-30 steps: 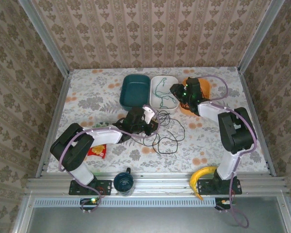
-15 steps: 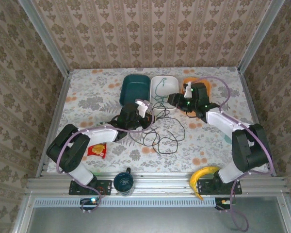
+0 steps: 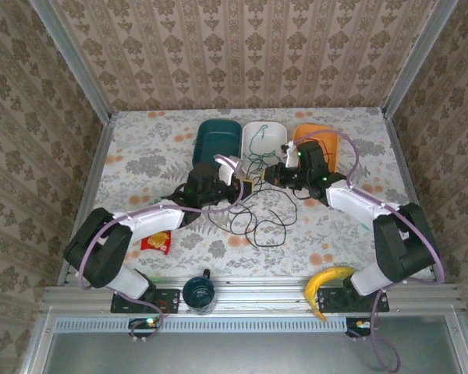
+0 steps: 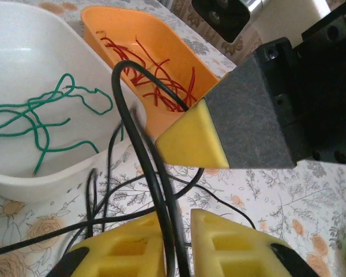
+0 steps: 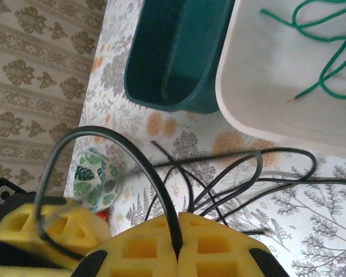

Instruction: Untangle the cables

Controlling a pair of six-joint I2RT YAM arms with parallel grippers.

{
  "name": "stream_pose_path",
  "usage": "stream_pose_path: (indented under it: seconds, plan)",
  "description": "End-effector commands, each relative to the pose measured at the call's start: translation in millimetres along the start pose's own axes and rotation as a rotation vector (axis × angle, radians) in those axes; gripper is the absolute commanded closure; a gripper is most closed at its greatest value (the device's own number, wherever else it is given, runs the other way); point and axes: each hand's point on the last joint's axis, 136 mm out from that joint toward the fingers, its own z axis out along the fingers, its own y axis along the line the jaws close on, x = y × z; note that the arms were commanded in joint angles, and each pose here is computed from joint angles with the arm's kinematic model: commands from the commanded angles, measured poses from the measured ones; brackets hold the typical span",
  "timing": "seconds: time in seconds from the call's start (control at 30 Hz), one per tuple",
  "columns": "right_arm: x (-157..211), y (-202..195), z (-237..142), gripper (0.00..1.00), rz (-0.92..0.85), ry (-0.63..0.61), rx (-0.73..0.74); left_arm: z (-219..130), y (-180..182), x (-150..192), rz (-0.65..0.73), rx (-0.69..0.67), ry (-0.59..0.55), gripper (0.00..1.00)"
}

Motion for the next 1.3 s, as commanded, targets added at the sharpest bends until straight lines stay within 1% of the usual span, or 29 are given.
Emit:
stream_pose_path:
  seconds: [0.0, 0.07, 0.13, 0.27, 0.37, 0.5, 0.6, 0.7, 0.8, 0.87, 0.97, 1.07, 1.13, 1.17, 1.27]
  plan:
    - [-31, 19, -36, 0.99, -0.108, -0.152, 0.028, -9, 11, 1, -0.027, -0.043, -0.013, 0.55]
    - [-41, 31, -57, 1.0, -0.171, -0.209, 0.046, -10, 19, 8, -0.042, -0.064, -0.003, 0.44]
    - [-49, 42, -76, 1.0, -0.224, -0.259, 0.056, -12, 23, 12, -0.05, -0.076, 0.001, 0.37]
    - [-65, 66, -111, 1.0, -0.306, -0.357, 0.064, -15, 23, 11, -0.034, -0.074, -0.004, 0.28]
    - [-74, 80, -129, 1.0, -0.338, -0.408, 0.056, -16, 15, 5, 0.001, -0.04, -0.009, 0.24]
    - [-80, 98, -139, 1.0, -0.354, -0.429, 0.011, -19, 3, -9, 0.034, 0.005, -0.029, 0.22]
    - [-88, 115, -144, 1.0, -0.352, -0.453, -0.05, -25, 1, -21, 0.048, -0.008, -0.062, 0.22]
    - [-104, 138, -152, 1.0, -0.349, -0.495, -0.12, -34, 18, -28, 0.04, -0.123, -0.117, 0.21]
    - [-125, 169, -161, 1.0, -0.368, -0.546, -0.189, -51, 47, -31, 0.007, -0.301, -0.175, 0.21]
    - [-139, 192, -168, 1.0, -0.398, -0.581, -0.233, -67, 73, -26, -0.03, -0.459, -0.208, 0.2]
    - [-161, 215, -173, 1.0, -0.424, -0.631, -0.269, -94, 103, -13, -0.087, -0.66, -0.24, 0.2]
    - [-182, 233, -172, 1.0, -0.444, -0.666, -0.298, -111, 117, 1, -0.119, -0.766, -0.229, 0.2]
    - [-193, 245, -172, 1.0, -0.456, -0.681, -0.322, -118, 121, 9, -0.126, -0.796, -0.221, 0.19]
    - [-200, 247, -163, 1.0, -0.46, -0.674, -0.325, -120, 122, 14, -0.13, -0.808, -0.213, 0.19]
    - [-214, 263, -157, 1.0, -0.484, -0.685, -0.355, -127, 124, 21, -0.143, -0.826, -0.217, 0.19]
